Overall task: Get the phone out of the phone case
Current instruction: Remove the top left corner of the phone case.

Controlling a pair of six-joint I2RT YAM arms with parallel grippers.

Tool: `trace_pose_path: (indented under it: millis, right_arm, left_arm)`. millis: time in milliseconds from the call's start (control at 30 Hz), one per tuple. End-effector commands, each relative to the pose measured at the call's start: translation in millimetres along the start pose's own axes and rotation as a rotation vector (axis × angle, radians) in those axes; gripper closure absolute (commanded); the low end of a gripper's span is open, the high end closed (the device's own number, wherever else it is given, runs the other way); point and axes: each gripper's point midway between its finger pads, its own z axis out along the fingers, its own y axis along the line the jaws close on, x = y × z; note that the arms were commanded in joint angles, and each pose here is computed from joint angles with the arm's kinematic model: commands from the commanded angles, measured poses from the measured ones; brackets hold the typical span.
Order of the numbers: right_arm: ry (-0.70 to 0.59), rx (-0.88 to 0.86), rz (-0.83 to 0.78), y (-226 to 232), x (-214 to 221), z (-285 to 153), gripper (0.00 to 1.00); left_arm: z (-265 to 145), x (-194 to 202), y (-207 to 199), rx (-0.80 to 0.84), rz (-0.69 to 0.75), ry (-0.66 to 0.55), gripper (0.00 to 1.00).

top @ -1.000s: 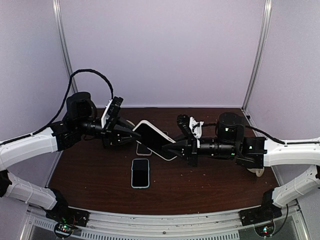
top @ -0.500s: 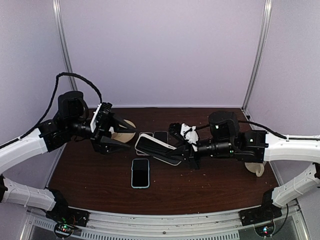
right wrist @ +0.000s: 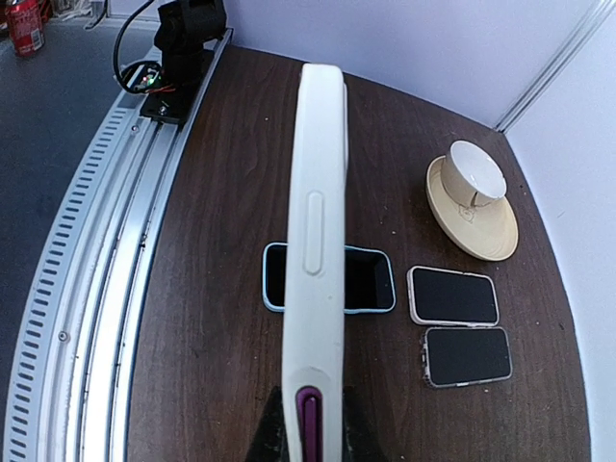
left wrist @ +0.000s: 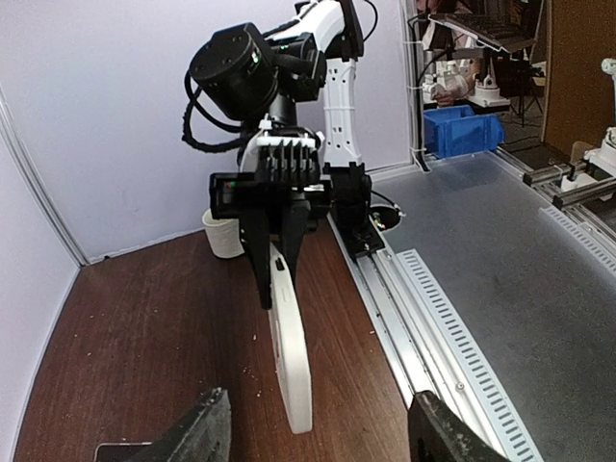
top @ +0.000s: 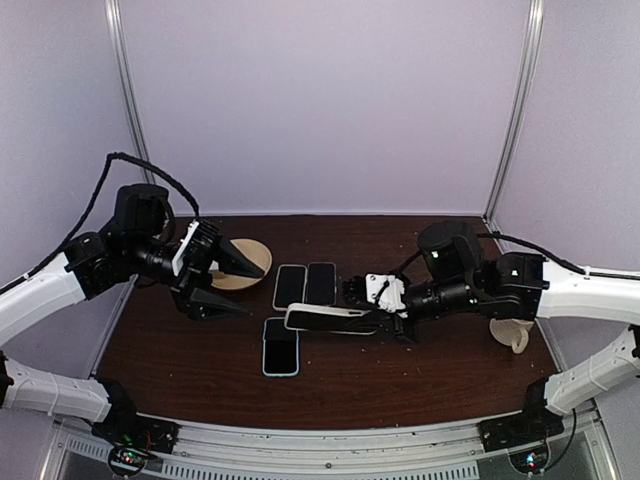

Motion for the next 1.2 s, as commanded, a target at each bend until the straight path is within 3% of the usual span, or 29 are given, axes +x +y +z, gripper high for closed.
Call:
trace_pose_path:
  millis: [0, 367, 633, 867, 1167]
  right_arm:
    - [-0.083, 0.044, -0.193, -4, -18, -18, 1.0]
    - [-0.046, 0.027, -0.333, -5, -27, -23, 1.0]
    - [-0.017, 0.02, -0.377, -6, -28, -17, 1.0]
    - [-0.017, 0.026, -0.395, -8, -36, -11, 1.0]
    - [-0.01, 0.046, -0.411, -11, -40, -5, 1.0]
  left_arm:
    - [0, 0, -9, 0.064, 0.022, -0.012, 0.34]
    - [14, 12, -7, 0.131, -0.052, -0.031, 0.46]
    - [27, 21, -21, 0.189, -0.053, -0.02, 0.45]
    - [43, 33, -27, 0.2, -0.059, 0.033, 0.46]
    - [53, 42, -28, 0.189, -0.046, 0.078, 0.55]
